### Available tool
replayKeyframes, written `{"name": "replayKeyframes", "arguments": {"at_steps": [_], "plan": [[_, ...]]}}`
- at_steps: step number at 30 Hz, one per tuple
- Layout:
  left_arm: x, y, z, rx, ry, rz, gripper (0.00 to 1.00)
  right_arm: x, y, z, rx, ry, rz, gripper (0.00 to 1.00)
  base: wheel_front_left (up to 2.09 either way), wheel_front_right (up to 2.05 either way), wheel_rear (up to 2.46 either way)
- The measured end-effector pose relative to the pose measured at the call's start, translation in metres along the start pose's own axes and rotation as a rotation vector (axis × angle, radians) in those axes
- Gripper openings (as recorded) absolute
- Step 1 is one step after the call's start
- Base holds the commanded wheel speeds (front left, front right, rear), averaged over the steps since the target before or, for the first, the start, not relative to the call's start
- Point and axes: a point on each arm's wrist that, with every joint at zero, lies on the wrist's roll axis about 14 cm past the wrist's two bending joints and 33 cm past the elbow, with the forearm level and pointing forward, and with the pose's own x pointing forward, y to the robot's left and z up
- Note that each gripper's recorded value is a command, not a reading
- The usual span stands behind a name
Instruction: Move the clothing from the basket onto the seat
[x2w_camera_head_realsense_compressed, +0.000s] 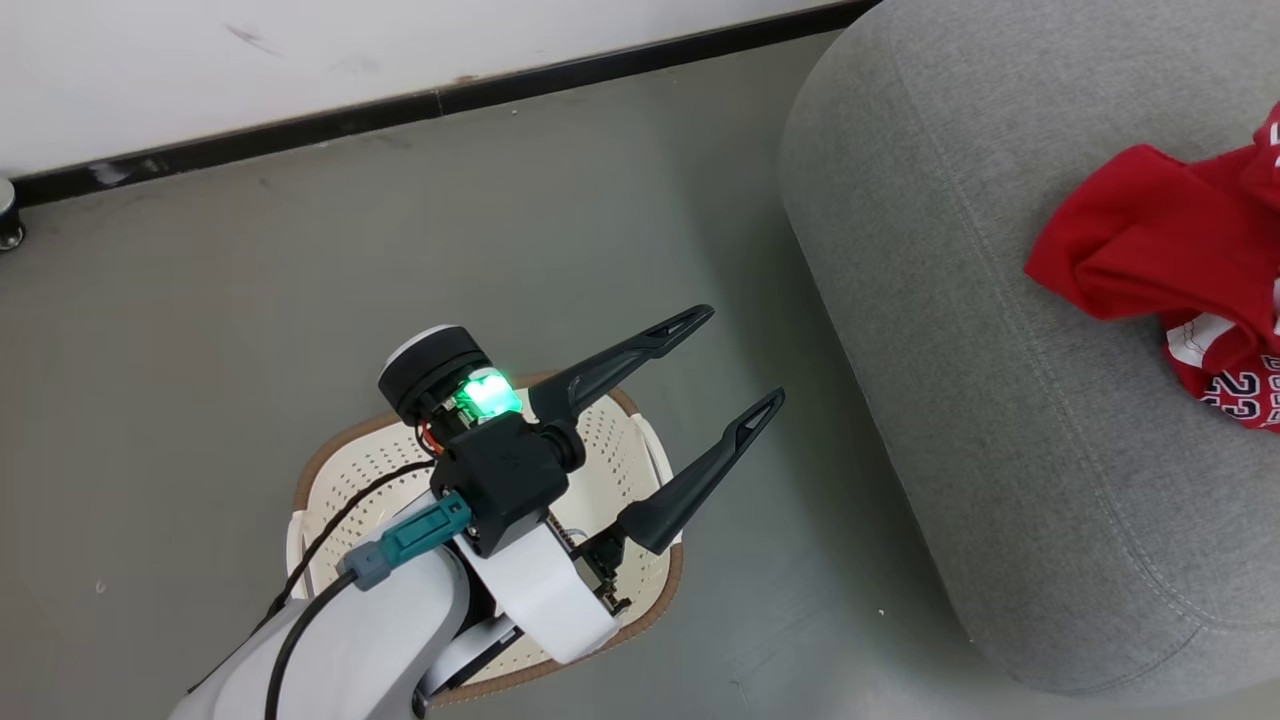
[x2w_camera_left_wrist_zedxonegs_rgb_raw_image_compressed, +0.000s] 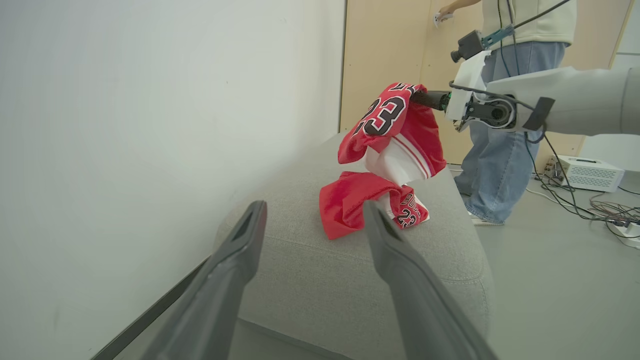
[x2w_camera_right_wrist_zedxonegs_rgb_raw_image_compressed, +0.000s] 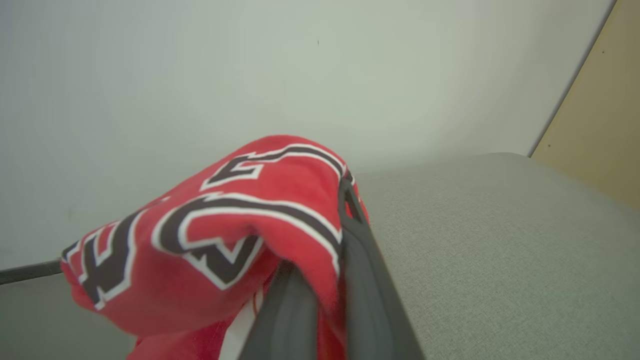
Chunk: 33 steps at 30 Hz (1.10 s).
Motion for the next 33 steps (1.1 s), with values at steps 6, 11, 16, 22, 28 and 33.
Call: {"name": "replayKeyframes", "arguments": {"at_steps": [6, 11, 16, 22, 28, 33], "plan": [[-0.002, 0.005, -0.007, 0.005, 0.016, 0.005, 1.00, 0.003, 0.011, -0.031, 0.012, 0.067, -0.002, 0.00, 0.00, 0.00, 0.00], [-0.004, 0.008, -0.013, -0.003, 0.027, 0.010, 1.00, -0.004, 0.026, -0.070, 0.054, 0.155, -0.007, 0.00, 0.00, 0.00, 0.00], [-0.003, 0.010, -0.014, 0.000, 0.029, 0.010, 1.00, -0.014, 0.032, -0.096, 0.076, 0.218, -0.017, 0.00, 0.00, 0.00, 0.00], [-0.002, 0.009, -0.015, -0.001, 0.032, 0.008, 1.00, -0.024, 0.031, -0.111, 0.079, 0.261, -0.033, 0.00, 0.00, 0.00, 0.00], [0.000, 0.006, -0.014, -0.003, 0.022, 0.003, 1.00, -0.029, 0.034, -0.117, 0.093, 0.276, -0.034, 0.00, 0.00, 0.00, 0.00], [0.002, 0.004, -0.013, -0.004, 0.019, -0.002, 1.00, -0.032, 0.031, -0.117, 0.098, 0.275, -0.044, 0.79, 0.00, 0.00, 0.00]]}}
